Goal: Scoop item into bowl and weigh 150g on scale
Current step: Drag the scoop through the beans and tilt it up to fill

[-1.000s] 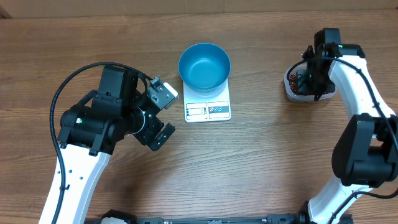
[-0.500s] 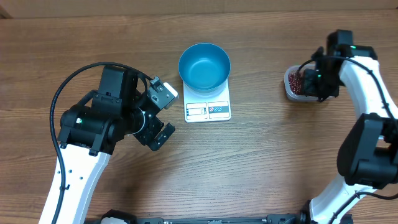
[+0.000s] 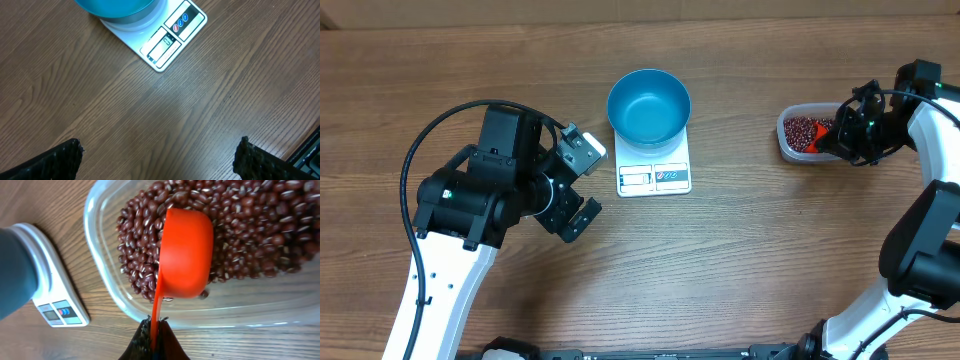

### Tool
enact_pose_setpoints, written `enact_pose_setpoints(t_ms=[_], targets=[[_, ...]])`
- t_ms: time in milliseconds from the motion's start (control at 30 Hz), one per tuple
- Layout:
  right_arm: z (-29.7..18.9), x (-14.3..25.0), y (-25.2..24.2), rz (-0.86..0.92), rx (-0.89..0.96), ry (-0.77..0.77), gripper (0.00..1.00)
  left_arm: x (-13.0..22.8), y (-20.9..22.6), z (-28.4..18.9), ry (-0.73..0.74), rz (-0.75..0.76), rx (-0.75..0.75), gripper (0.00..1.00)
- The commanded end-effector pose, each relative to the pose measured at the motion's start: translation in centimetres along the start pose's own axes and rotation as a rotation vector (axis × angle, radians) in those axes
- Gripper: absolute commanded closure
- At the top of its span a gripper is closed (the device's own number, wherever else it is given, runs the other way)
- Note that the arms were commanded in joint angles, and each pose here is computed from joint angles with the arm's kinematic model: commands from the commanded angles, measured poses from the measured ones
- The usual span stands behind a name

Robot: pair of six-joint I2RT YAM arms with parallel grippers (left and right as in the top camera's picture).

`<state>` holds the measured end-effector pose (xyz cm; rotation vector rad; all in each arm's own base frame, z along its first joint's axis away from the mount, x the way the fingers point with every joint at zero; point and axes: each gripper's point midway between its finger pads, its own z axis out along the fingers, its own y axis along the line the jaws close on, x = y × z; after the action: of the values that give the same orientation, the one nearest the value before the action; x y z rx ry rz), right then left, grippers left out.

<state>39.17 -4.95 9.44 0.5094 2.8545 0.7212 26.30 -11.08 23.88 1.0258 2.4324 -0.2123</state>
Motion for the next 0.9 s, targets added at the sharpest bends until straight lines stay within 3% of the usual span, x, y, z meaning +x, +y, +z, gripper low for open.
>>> enact_pose_setpoints(t_ms=[0,567,867], targets=[[0.3,0.2,1.5,0.002,-0.098,0.01,0.96,0.0,-0.2,0.2,-0.004,-0.016,0.018,0.01],[1.2,0.1,-0.9,0.102,-0.13,0.011,0.96,0.0,-0.2,0.2,-0.004,-0.016,0.018,0.0],[2.6,0.1,-0.9,0.16,-0.264,0.052,0.96,0.0,-0.2,0.2,-0.004,-0.016,0.018,0.0]])
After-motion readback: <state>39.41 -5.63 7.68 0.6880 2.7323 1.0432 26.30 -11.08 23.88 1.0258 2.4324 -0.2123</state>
